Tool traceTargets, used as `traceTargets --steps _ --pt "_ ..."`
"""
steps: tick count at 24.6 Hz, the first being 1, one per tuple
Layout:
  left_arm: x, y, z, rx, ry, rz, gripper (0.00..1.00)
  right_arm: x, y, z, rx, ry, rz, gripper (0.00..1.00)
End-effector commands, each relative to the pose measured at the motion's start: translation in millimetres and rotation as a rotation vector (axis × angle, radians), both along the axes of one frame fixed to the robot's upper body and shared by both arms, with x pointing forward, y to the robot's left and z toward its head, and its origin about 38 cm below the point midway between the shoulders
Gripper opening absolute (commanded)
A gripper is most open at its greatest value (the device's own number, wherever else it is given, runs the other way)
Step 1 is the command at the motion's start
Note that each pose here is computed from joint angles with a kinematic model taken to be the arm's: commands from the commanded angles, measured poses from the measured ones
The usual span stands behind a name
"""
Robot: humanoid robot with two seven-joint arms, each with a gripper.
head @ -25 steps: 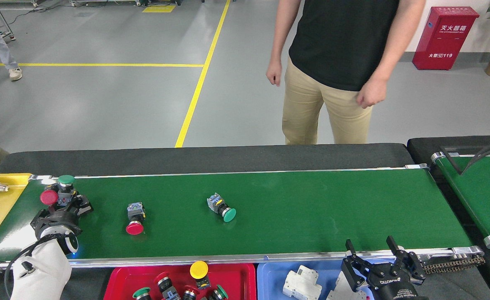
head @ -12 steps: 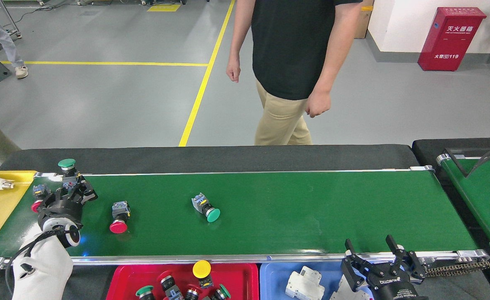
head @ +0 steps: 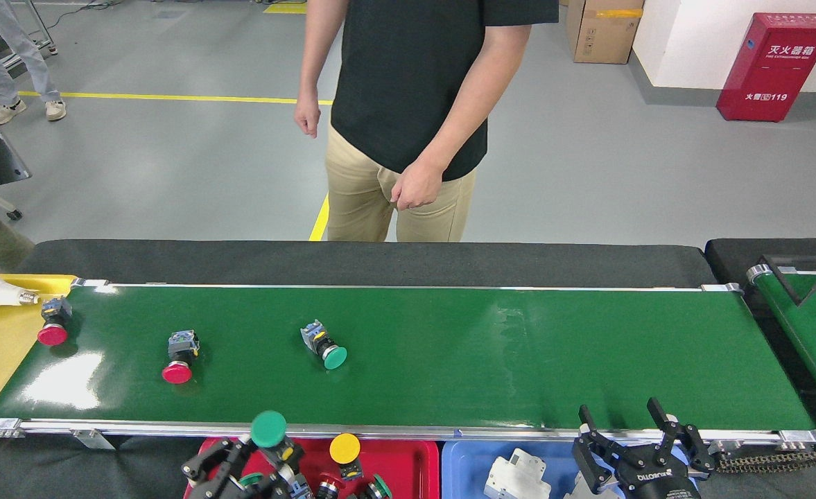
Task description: Pick switch part from conveyor to tray
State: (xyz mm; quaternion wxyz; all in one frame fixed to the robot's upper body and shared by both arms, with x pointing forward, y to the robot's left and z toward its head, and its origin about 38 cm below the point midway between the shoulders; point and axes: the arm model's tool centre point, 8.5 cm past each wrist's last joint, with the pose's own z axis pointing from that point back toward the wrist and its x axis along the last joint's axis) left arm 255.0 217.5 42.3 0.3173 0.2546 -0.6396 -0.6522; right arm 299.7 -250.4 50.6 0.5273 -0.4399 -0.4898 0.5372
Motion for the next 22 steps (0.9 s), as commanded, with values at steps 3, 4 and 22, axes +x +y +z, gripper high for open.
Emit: traceTargets --steps 3,4,22 --pt "0 14 4.5 0.042 -0.015 -0.016 1.0 0 -3 5.6 -0.006 -0.022 -0.003 1.0" --pt "1 22 5.6 0.052 -0.018 0.0 1.0 0 -3 5.6 -0.006 -0.022 -0.003 1.0" --pt "14 159 -10.8 0.141 -0.051 0.624 0.99 -1 -3 5.3 -0.004 -0.022 -0.009 1.0"
